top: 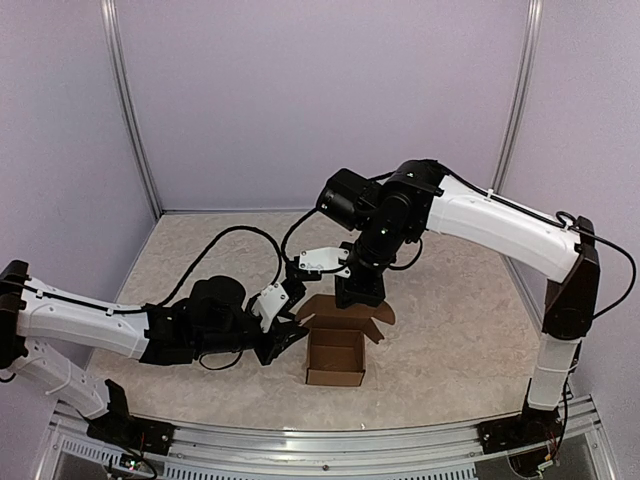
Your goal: Fold the paper box
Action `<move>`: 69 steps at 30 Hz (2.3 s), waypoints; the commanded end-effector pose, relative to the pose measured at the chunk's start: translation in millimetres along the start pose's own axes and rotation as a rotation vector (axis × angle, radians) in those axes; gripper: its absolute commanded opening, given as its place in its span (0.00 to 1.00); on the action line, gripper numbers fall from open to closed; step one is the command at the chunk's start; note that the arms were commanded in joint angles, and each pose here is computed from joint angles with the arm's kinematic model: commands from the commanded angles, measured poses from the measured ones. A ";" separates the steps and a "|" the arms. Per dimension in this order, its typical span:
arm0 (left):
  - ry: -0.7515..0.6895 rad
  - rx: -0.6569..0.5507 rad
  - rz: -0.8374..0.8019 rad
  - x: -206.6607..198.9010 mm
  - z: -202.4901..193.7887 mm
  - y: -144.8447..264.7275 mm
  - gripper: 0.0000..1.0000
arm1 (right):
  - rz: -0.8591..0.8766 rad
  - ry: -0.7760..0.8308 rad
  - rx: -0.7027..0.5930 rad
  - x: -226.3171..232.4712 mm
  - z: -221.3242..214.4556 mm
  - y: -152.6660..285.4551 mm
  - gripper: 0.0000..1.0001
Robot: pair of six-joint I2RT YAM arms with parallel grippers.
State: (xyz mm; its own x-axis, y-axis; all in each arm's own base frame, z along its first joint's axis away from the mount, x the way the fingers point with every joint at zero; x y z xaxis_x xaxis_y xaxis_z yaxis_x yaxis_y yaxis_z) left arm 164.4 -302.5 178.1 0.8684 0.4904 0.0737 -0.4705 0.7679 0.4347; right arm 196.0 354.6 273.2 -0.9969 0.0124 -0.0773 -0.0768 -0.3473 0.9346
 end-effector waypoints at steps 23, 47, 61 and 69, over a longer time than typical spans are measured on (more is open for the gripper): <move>-0.008 -0.022 0.009 1.7 9.7 3.0 0.00 | -0.210 -0.107 -0.220 -1.9 -8.5 52.4 0.46; 0.135 -0.032 0.030 3.1 5.2 9.0 0.00 | -0.409 -0.496 -0.893 48.9 -131.7 16.2 0.63; 0.147 -0.008 0.045 3.9 5.8 4.2 0.00 | -0.338 -0.544 -0.873 37.5 -114.8 -26.7 0.41; 0.151 -0.003 0.068 6.4 5.2 5.1 0.00 | -0.329 -0.557 -0.838 35.2 -112.5 -38.2 0.19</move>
State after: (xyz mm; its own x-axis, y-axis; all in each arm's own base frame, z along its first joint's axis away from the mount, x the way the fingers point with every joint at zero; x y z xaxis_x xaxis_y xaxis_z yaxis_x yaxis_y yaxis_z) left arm 166.2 -295.0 179.8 0.8132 0.5811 -0.0321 -0.5122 0.7409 0.4345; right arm 160.6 258.4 187.8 -0.8186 0.5695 0.0746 -0.5068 -0.7772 0.3730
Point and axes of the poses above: each gripper's point midway between its finger pads, its own y axis back along the fingers, its own x axis along the line the jaws close on, z = x × y, the point moved 7 cm from there along y, back along the fingers, and after that the axes turned 1 degree about -y, right-handed, at the moved point
